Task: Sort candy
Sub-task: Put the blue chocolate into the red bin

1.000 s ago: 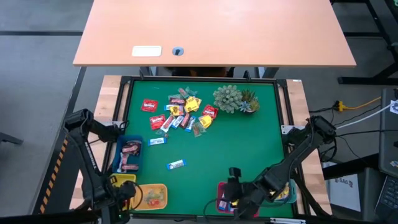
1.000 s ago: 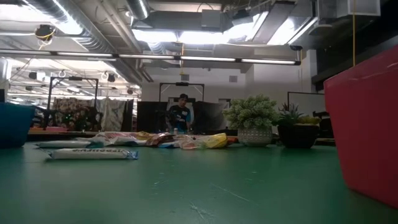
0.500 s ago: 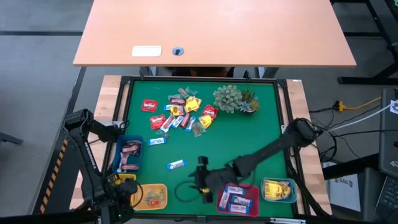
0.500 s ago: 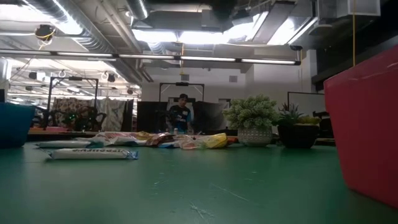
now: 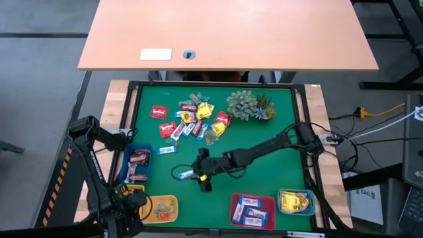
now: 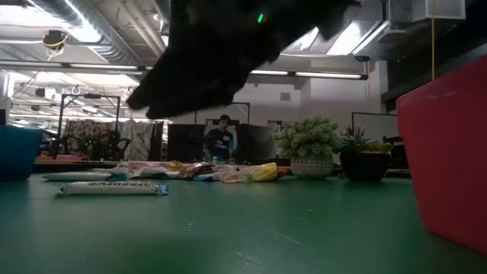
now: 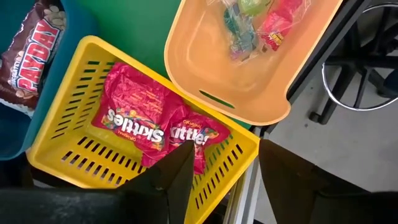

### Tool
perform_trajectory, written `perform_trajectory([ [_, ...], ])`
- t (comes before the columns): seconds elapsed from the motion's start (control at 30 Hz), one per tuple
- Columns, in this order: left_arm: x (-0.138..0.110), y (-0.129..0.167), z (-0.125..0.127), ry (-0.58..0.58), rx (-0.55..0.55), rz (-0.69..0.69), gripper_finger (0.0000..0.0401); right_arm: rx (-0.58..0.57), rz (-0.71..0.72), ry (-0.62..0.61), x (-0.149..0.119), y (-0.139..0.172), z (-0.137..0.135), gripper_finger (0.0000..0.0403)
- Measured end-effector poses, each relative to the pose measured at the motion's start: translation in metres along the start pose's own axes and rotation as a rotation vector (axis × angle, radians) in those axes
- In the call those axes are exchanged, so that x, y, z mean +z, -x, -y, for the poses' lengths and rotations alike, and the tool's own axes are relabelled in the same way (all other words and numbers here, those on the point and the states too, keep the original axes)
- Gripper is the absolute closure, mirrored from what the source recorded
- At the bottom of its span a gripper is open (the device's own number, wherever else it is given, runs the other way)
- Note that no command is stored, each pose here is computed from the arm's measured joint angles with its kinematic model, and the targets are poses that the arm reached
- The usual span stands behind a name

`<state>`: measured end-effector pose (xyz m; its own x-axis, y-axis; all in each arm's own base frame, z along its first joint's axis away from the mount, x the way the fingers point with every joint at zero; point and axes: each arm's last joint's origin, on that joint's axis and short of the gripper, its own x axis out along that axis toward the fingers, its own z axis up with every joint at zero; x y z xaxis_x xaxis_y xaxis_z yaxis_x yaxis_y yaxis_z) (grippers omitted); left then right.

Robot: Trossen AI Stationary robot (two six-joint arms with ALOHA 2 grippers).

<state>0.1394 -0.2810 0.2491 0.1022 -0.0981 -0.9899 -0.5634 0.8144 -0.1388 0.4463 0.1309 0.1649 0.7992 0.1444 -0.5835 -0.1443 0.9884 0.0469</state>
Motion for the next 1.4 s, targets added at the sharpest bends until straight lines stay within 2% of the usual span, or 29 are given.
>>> perform_trajectory([
  [0.2, 0.002, 0.0, 0.0, -0.001, -0.008, 0.053, 0.0235, 0.07, 0.007, 0.036, -0.015, -0.024, 0.014, 0.013],
  [0.4, 0.003, 0.0, 0.0, -0.002, -0.016, 0.106, 0.0235, 0.063, -0.006, 0.124, -0.029, -0.037, 0.015, 0.013],
  [0.8, 0.004, 0.0, 0.001, -0.002, -0.018, 0.121, 0.0235, 0.049, -0.066, 0.122, -0.042, -0.046, 0.019, 0.0133],
  [0.93, 0.004, 0.0, 0.001, -0.002, -0.021, 0.141, 0.0235, 0.049, -0.073, 0.123, -0.043, -0.046, 0.019, 0.016],
  [1.23, 0.004, 0.0, 0.001, -0.002, -0.024, 0.159, 0.0235, 0.058, -0.084, 0.125, -0.044, -0.045, 0.018, 0.0251],
  [1.4, 0.004, 0.0, 0.001, -0.001, -0.024, 0.159, 0.0235, 0.058, -0.087, 0.125, -0.044, -0.045, 0.018, 0.0285],
])
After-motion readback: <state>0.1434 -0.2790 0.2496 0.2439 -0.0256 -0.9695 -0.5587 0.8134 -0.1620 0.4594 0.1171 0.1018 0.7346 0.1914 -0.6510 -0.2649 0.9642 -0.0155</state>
